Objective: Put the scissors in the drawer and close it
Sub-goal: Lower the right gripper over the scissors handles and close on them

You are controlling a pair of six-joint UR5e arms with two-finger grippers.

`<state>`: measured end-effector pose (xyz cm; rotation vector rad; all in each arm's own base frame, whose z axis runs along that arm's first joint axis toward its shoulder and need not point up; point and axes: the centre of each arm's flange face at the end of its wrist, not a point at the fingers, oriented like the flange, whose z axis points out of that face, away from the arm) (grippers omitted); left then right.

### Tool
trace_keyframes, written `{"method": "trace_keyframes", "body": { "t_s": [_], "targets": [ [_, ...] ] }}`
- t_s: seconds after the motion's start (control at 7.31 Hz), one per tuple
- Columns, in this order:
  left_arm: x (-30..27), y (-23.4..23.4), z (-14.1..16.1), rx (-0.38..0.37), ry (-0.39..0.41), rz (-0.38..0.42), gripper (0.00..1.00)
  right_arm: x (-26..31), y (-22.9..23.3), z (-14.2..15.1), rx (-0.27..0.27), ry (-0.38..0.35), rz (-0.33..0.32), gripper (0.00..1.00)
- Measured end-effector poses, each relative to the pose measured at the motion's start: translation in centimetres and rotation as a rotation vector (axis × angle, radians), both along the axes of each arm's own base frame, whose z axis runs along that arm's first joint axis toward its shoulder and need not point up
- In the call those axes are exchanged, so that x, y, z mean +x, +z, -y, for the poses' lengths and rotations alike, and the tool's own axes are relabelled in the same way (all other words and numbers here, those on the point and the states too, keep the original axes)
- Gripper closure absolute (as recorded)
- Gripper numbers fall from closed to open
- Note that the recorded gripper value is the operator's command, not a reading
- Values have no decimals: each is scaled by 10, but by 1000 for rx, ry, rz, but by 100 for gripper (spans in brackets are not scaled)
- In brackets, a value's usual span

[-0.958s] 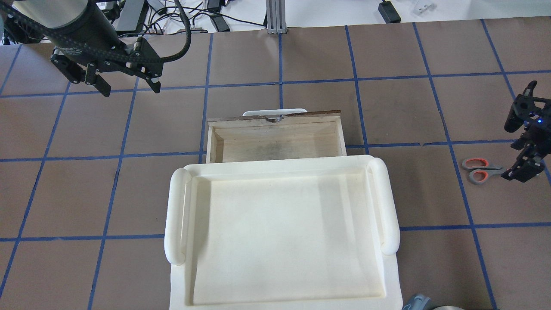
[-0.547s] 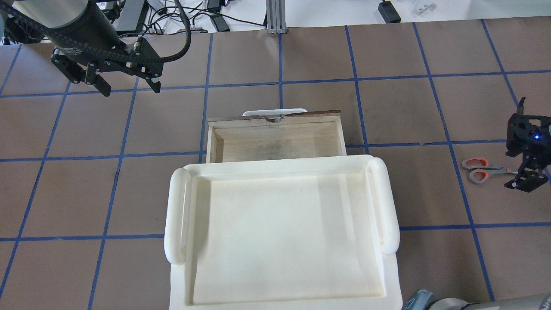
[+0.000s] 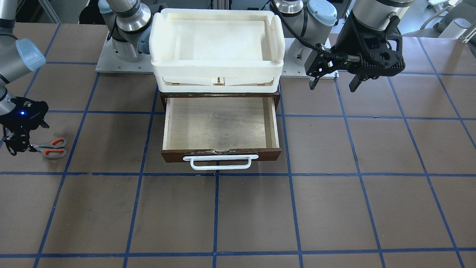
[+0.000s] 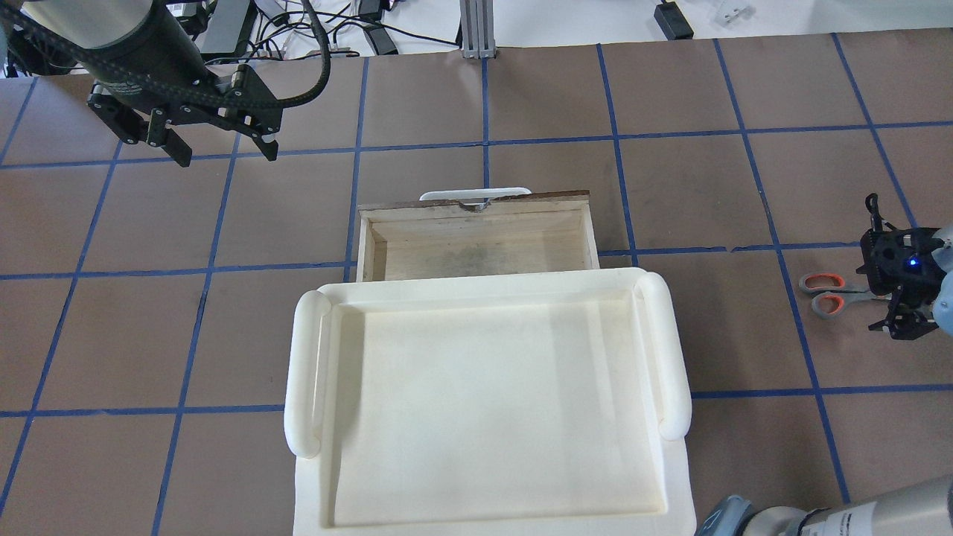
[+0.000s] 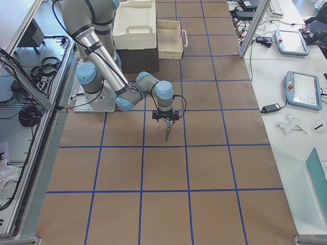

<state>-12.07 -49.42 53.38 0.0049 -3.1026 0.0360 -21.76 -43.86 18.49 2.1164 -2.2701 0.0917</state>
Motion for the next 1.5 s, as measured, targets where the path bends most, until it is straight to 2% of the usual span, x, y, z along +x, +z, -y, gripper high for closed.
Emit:
{"method": "trace_keyframes", "body": {
  "t_s": [0.68, 1.09, 1.23, 1.37, 1.5],
  "targets": [
    [0, 0, 0, 0, 0, 0, 0, -5, -9, 1, -14, 71, 0, 9],
    [0, 0, 0, 0, 0, 0, 0, -6, -16, 1, 2, 77, -1, 12],
    [0, 0, 0, 0, 0, -1, 0, -7, -17, 1, 3, 78, -2, 20],
    [0, 0, 0, 0, 0, -1, 0, -7, -17, 1, 3, 78, -3, 23],
    [0, 0, 0, 0, 0, -1, 0, -7, -18, 1, 4, 78, -4, 32]
  ]
}}
